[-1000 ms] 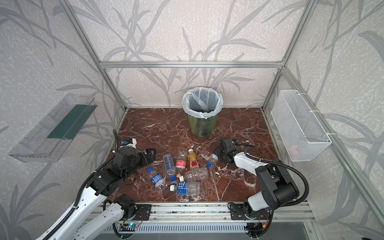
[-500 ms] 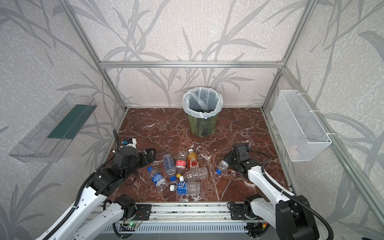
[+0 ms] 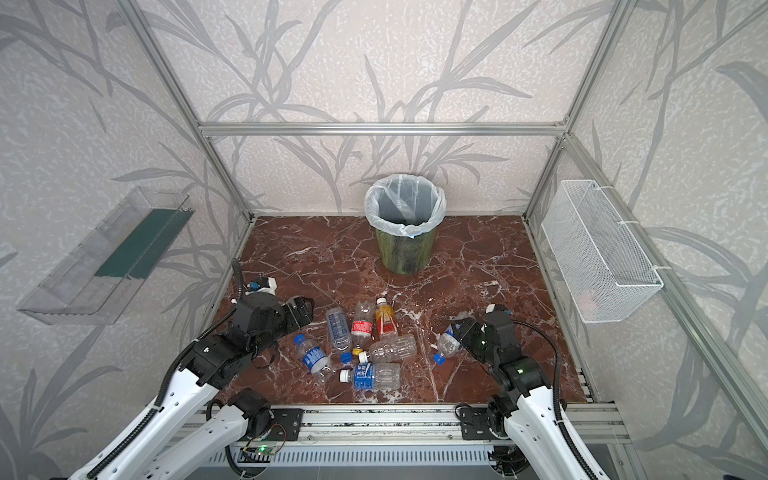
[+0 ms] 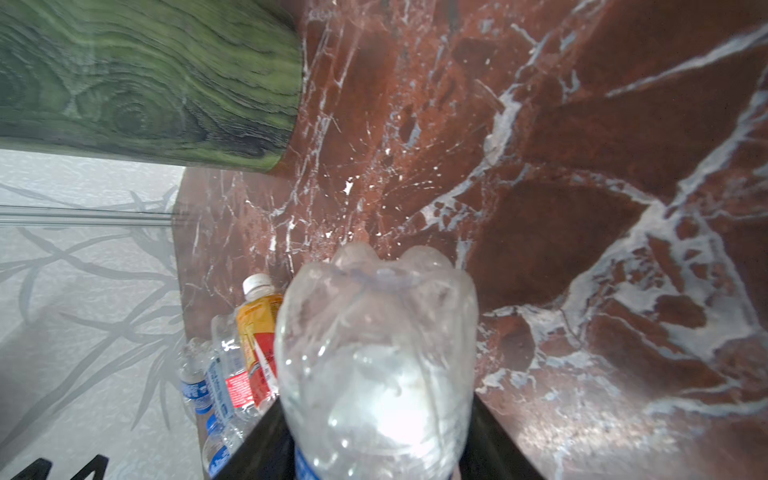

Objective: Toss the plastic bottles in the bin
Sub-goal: 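Lift the water bottle with the right gripper and carry it over the bin, then open the right gripper to drop the water bottle and return toward the pile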

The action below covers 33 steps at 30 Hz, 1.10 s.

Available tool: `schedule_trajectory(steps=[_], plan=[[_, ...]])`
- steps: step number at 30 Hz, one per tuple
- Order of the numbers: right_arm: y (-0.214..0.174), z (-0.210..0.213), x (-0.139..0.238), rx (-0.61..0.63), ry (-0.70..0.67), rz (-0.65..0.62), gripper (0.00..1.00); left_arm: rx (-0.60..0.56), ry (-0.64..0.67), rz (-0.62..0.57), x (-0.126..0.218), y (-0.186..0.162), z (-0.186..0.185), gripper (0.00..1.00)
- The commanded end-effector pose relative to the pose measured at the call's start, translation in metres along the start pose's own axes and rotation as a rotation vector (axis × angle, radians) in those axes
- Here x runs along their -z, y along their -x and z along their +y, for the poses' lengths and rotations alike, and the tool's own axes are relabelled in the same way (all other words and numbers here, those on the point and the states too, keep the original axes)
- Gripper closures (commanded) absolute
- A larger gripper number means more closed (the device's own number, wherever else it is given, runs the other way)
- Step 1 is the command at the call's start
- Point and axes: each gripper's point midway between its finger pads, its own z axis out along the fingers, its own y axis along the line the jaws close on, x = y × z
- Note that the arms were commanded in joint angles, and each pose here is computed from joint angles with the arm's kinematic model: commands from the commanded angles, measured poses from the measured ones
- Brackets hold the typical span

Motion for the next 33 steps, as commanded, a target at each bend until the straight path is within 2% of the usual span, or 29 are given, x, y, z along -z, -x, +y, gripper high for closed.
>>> schedule_trajectory(steps=[1, 3, 5, 8, 9, 12, 13, 14, 17, 22, 28, 33], plan=[[0.032, 0.067, 0.017, 0.014, 0.186, -0.08, 0.44, 0.01, 0.002, -0.01, -0.001, 0.003, -0.001, 0.03], [0.057, 0.116, 0.029, 0.03, 0.293, -0.123, 0.44, 0.005, 0.003, -0.018, 0.001, 0.007, -0.002, 0.03], [0.092, 0.19, 0.048, 0.074, 0.435, -0.175, 0.44, -0.002, 0.005, -0.028, 0.003, 0.013, -0.005, 0.03], [0.147, 0.29, 0.073, 0.145, 0.565, -0.26, 0.42, -0.01, 0.0, -0.039, 0.007, 0.022, -0.013, 0.03], [0.163, 0.312, 0.076, 0.155, 0.566, -0.284, 0.39, -0.012, -0.002, -0.042, 0.008, 0.025, -0.015, 0.03], [0.193, 0.335, 0.041, 0.166, 0.426, -0.236, 0.17, -0.014, -0.009, -0.056, 0.014, 0.035, -0.022, 0.03], [0.193, 0.334, 0.025, 0.155, 0.417, -0.184, 0.12, -0.014, -0.013, -0.062, 0.016, 0.038, -0.024, 0.03], [0.189, 0.328, 0.013, 0.15, 0.397, -0.151, 0.01, -0.018, -0.015, -0.068, 0.019, 0.04, -0.024, 0.03], [0.176, 0.301, 0.017, 0.181, 0.334, -0.17, 0.01, -0.023, -0.001, -0.082, 0.023, 0.041, -0.02, 0.03], [0.147, 0.232, 0.035, 0.182, 0.253, -0.199, 0.0, -0.032, 0.04, -0.081, 0.021, 0.034, -0.005, 0.02], [0.089, 0.142, 0.014, 0.147, 0.13, -0.08, 0.04, -0.027, 0.091, -0.109, 0.018, 0.031, 0.012, 0.01], [0.058, 0.094, 0.008, 0.116, 0.062, -0.02, 0.06, -0.015, 0.127, -0.115, 0.013, 0.03, 0.022, 0.01]])
